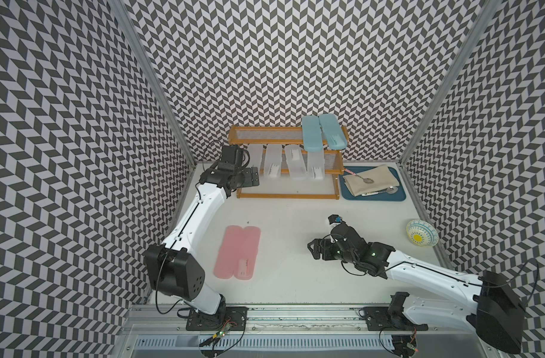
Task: Place the pencil cases on the shelf according to color
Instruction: Place the pencil case on the shelf, then adjust the pencil case at the center of the board.
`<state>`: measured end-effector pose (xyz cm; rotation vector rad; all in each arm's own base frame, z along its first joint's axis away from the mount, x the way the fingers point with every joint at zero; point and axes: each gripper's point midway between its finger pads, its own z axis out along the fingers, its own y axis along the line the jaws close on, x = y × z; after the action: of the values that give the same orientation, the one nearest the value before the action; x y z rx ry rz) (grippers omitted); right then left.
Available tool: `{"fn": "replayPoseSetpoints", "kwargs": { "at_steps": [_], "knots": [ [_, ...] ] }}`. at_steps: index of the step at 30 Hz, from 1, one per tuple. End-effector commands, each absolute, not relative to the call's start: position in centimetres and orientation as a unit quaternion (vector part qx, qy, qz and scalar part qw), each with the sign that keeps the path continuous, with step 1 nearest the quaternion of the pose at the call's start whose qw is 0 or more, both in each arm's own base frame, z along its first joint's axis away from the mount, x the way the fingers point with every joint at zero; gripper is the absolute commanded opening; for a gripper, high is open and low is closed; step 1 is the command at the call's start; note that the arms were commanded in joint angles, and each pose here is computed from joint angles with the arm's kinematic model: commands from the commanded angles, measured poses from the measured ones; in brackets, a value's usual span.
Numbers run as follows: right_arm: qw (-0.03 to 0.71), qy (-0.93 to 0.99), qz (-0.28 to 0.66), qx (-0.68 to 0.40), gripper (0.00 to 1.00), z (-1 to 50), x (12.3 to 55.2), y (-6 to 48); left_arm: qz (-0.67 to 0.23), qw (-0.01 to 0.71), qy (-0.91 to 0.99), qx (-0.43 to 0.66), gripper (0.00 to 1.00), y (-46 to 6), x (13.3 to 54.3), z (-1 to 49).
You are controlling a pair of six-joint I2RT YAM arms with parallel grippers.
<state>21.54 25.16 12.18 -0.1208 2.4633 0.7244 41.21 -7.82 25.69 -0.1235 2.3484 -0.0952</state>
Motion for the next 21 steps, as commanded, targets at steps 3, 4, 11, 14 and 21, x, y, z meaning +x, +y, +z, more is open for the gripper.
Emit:
{"fn": "replayPoseSetpoints", "kwargs": {
  "at_steps": [3,4,11,14,21],
  "knots": [
    [0.288,0.912,0.291,-0.030,0.93,12.9,20.9,25.1,-0.101,0.403,0.904,-0.097,1.00,-10.2,36.7,24.4],
    [0.287,0.912,0.290,-0.030,0.93,12.9,20.8,25.0,-0.107,0.398,0.906,-0.098,1.00,-10.9,35.7,23.7],
    [0.281,0.916,0.283,-0.036,0.93,11.3,19.7,24.2,-0.108,0.314,0.937,-0.108,1.00,-13.0,29.6,15.2],
    [0.283,0.918,0.275,-0.033,0.93,10.9,19.6,23.6,-0.112,0.295,0.942,-0.116,1.00,-13.2,27.4,12.2],
    [0.287,0.917,0.275,-0.033,0.93,10.4,19.2,22.9,-0.094,0.259,0.954,-0.115,1.00,-13.7,24.4,8.3]
  ]
}}
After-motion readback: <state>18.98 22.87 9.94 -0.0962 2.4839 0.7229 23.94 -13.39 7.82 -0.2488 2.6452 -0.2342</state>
